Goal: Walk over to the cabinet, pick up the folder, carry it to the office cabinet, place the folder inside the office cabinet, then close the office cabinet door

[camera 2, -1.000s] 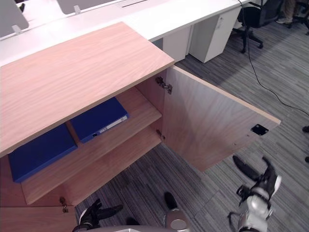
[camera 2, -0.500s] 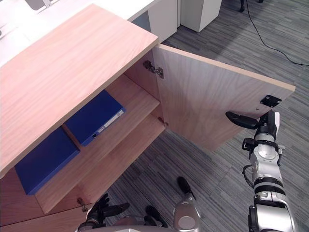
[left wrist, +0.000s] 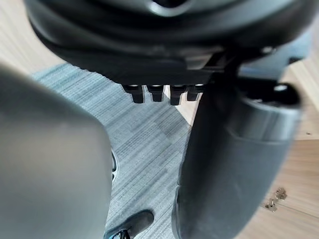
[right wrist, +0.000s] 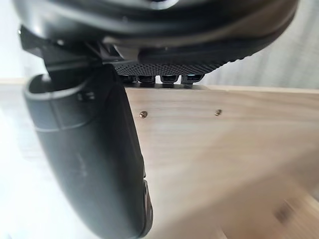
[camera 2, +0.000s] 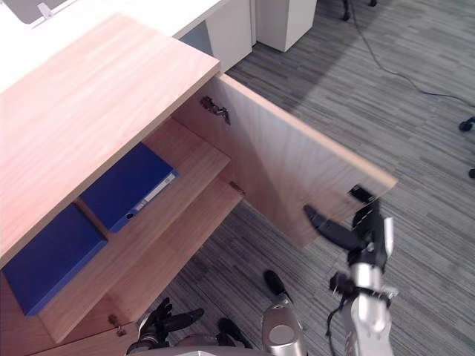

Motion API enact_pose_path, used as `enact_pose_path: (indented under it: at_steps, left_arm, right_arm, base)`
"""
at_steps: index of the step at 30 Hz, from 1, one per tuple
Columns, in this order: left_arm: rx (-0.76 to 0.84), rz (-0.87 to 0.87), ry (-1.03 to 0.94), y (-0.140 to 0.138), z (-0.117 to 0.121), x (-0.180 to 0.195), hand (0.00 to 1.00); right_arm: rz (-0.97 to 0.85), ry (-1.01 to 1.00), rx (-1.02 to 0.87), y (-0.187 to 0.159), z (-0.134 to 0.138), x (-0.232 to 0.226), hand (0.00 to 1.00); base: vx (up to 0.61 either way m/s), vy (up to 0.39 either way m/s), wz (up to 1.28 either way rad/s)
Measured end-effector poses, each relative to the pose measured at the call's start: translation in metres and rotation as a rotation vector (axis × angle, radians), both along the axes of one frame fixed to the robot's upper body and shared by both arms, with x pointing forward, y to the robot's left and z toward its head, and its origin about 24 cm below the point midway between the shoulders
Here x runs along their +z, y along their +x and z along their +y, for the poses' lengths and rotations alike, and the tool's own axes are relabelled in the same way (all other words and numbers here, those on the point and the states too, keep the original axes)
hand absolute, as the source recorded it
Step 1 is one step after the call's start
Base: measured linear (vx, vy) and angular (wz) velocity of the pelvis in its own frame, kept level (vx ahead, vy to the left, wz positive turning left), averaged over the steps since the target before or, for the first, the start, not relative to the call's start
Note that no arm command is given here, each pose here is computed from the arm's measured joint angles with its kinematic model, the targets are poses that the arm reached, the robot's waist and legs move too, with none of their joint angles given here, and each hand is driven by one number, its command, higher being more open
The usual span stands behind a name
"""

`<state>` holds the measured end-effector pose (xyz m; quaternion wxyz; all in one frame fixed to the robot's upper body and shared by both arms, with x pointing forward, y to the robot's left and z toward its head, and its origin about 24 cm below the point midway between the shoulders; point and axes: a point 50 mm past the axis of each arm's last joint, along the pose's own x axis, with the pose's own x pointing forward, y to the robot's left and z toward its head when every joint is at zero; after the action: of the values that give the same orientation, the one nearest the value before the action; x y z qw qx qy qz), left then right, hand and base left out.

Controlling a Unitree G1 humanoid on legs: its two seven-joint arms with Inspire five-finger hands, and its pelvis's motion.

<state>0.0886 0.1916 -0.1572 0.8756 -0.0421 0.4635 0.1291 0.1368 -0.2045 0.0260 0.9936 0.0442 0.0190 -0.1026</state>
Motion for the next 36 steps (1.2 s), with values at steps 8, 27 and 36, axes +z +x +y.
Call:
enact_pose_path:
  at_steps: [8, 27, 36]
  left_arm:
    - [-0.070, 0.021, 0.049, 0.009, 0.012, 0.001, 1.00]
    - [-0.015, -0.053, 0.101, 0.036, 0.022, 0.012, 1.00]
    - [0.049, -0.037, 0.094, 0.028, 0.025, 0.010, 1.00]
  right_arm:
    - [0.152, 0.053, 0.373, -0.035, 0.060, -0.014, 1.00]
    - [0.027, -0.285, 0.054, 0.162, 0.041, -0.001, 1.00]
    - [0.221, -0.232, -0.093, 0.127, 0.002, -0.046, 1.00]
  base:
    - [-0.04, -0.014, 0.11]
    - [-0.02, -0.029, 0.76]
    - [-0.04, -0.006, 0.53]
